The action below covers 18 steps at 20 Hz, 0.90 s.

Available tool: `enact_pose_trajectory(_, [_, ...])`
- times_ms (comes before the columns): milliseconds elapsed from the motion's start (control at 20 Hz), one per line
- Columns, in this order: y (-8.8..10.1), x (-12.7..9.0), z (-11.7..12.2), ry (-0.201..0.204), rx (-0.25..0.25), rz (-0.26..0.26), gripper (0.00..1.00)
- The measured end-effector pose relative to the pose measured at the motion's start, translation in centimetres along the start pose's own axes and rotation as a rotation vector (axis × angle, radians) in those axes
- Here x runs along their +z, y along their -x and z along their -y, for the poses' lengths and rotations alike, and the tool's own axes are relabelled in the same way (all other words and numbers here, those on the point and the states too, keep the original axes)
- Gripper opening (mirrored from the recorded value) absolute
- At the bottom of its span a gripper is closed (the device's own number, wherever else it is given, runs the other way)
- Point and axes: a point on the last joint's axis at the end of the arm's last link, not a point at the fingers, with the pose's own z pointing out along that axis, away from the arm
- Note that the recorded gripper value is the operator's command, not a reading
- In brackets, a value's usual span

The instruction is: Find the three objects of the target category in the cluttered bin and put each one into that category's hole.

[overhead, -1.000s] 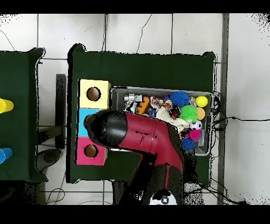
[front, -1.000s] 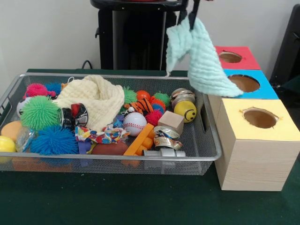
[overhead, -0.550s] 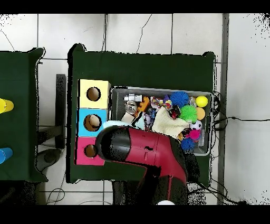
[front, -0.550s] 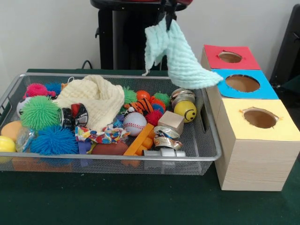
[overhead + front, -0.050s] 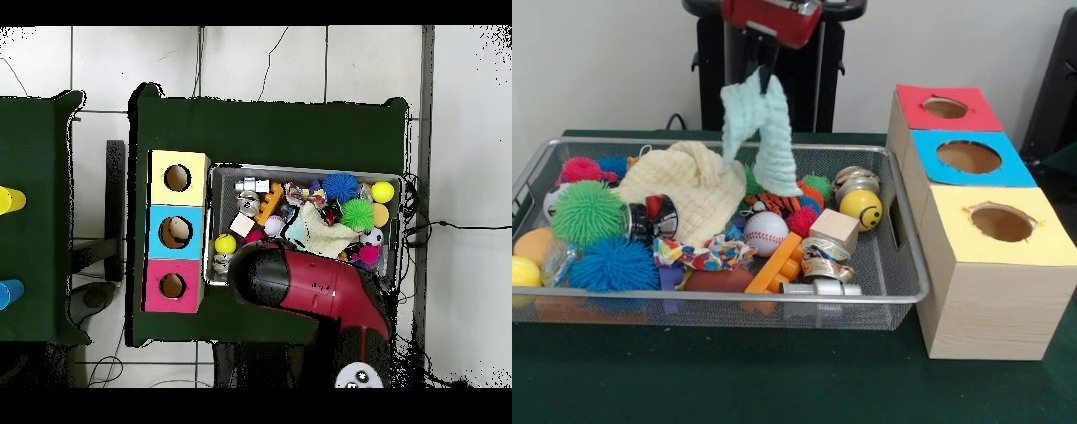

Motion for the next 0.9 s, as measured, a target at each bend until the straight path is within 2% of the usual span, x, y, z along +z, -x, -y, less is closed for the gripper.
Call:
enact_pose_trajectory(100, [0.3, 1.4, 1.1, 0.004, 0.013, -0.004, 0.00])
enact_pose_trajectory(350, [0.4, 3.1, 1.9, 0.015, 0.021, -0.018, 0.00])
enact_pose_trajectory(900, [0.3, 4.2, 0.2, 0.046, -0.012, -0.027, 0.00])
